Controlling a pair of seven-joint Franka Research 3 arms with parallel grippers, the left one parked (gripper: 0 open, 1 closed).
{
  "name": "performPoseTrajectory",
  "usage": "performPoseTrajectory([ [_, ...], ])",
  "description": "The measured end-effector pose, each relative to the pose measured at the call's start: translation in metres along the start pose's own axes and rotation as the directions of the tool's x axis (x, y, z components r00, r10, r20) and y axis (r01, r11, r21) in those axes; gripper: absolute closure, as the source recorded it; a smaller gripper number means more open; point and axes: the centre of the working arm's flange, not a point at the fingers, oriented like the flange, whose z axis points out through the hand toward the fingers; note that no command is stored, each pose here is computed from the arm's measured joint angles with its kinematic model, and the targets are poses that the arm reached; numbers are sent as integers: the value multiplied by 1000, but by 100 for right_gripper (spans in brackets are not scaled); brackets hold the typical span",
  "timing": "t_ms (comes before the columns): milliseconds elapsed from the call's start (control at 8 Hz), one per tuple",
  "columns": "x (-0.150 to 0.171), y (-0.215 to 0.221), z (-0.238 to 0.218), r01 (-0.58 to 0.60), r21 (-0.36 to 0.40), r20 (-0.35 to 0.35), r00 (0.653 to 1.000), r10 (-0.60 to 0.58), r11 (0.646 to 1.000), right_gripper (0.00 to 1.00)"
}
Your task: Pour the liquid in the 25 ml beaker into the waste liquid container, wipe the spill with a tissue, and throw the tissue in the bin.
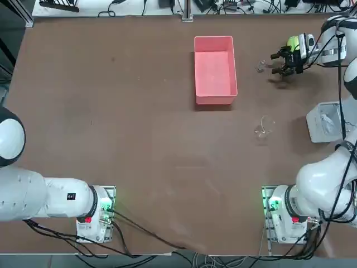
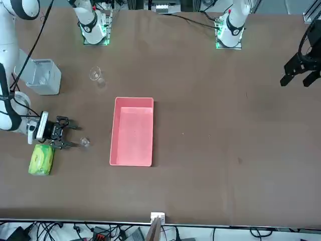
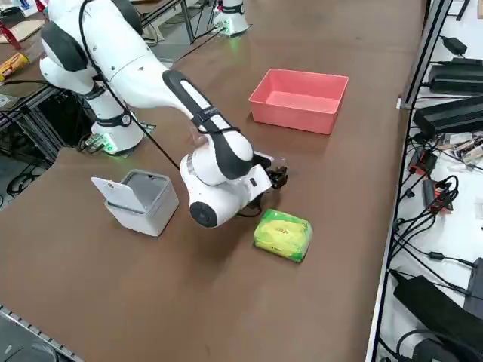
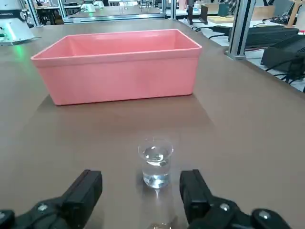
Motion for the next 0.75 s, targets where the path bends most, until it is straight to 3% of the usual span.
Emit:
performPoseTrajectory([
  [750,2,7,20,0,-1,7,1000,0,1000,0],
])
